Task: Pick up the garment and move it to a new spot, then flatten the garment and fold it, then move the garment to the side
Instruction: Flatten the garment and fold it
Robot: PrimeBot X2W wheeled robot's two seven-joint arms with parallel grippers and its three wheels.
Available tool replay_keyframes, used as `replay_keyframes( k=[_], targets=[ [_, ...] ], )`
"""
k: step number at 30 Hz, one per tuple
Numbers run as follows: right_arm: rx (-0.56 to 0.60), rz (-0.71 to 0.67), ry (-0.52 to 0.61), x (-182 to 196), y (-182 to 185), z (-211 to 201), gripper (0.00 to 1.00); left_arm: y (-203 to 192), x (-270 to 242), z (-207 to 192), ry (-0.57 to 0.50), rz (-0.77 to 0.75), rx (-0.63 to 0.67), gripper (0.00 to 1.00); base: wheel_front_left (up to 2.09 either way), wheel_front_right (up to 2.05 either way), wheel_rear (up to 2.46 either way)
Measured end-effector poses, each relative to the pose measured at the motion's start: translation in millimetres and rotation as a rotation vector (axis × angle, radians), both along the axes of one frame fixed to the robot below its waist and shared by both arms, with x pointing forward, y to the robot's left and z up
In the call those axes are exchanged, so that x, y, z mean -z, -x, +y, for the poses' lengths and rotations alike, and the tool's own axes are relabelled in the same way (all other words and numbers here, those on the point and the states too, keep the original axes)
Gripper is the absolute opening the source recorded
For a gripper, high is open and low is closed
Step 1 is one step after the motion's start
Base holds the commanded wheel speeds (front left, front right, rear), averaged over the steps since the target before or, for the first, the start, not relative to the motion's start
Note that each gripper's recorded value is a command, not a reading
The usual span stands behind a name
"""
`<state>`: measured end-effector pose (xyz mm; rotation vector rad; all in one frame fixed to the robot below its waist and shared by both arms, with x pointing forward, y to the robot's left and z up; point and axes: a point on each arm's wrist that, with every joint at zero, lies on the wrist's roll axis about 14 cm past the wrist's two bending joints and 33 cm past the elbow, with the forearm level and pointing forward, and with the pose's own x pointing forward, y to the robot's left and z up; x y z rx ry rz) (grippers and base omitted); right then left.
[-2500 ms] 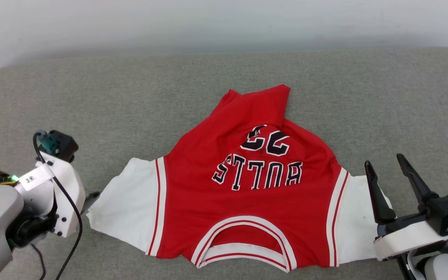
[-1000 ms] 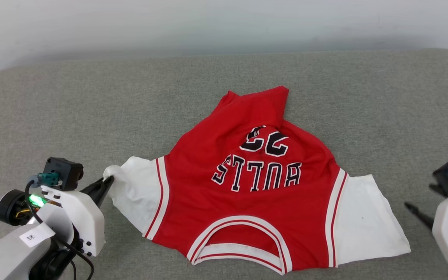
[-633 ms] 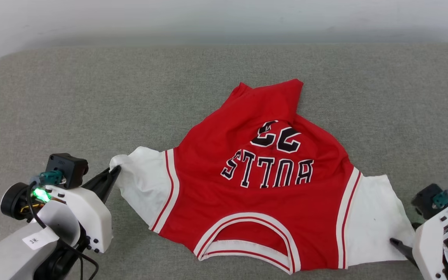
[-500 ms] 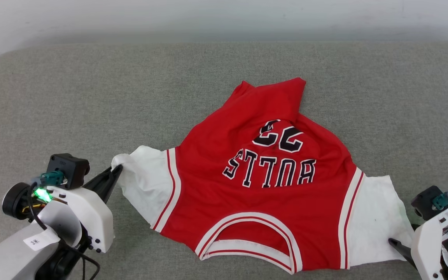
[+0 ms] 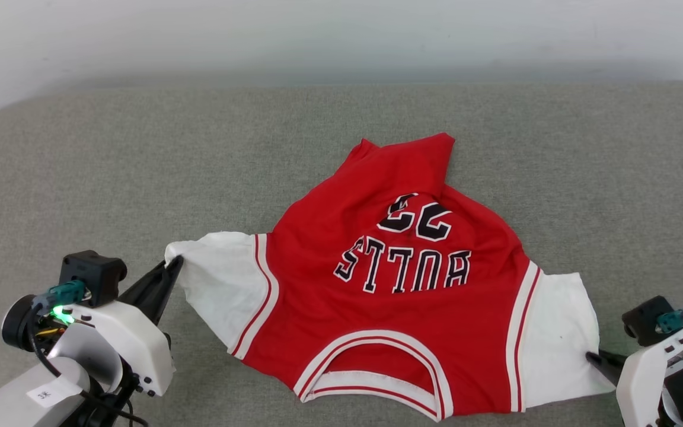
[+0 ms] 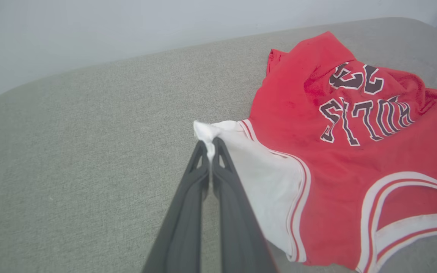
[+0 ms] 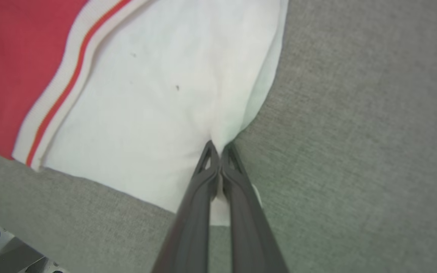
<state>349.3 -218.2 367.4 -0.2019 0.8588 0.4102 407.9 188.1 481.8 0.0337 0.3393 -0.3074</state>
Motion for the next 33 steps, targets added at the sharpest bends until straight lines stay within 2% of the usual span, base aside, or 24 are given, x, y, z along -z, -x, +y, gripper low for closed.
replay_keyframes(
  k=[3, 9, 17, 26, 29, 33],
  targets=[
    [0.021, -0.097, -0.035, -19.1, -10.5, -0.7, 0.00, -0.7, -18.2, -3.6, 0.023, -0.068, 0.002, 0.00, 0.00, 0.00, 0.00],
    [0.052, -0.347, -0.114, -83.4, -41.2, -1.4, 0.00, -4.6, -69.0, -16.1, 0.078, -0.236, 0.027, 0.00, 0.00, 0.00, 0.00],
    [0.070, -0.675, -0.217, -187.9, -70.3, 1.4, 0.00, -15.7, -179.6, -36.7, 0.131, -0.581, 0.098, 0.00, 0.00, 0.00, 0.00],
    [0.060, -1.063, -0.294, -314.2, -87.4, 7.3, 0.00, -19.4, -276.0, -61.0, 0.122, -0.888, 0.187, 0.00, 0.00, 0.00, 0.00],
    [0.057, -1.151, -0.323, -342.1, -90.4, 10.8, 0.00, -23.6, -297.2, -67.3, 0.115, -0.950, 0.203, 0.00, 0.00, 0.00, 0.00],
    [0.046, -1.256, -0.304, -372.4, -97.6, 12.3, 0.00, -33.2, -314.6, -74.8, 0.093, -0.995, 0.219, 0.00, 0.00, 0.00, 0.00]
  ],
)
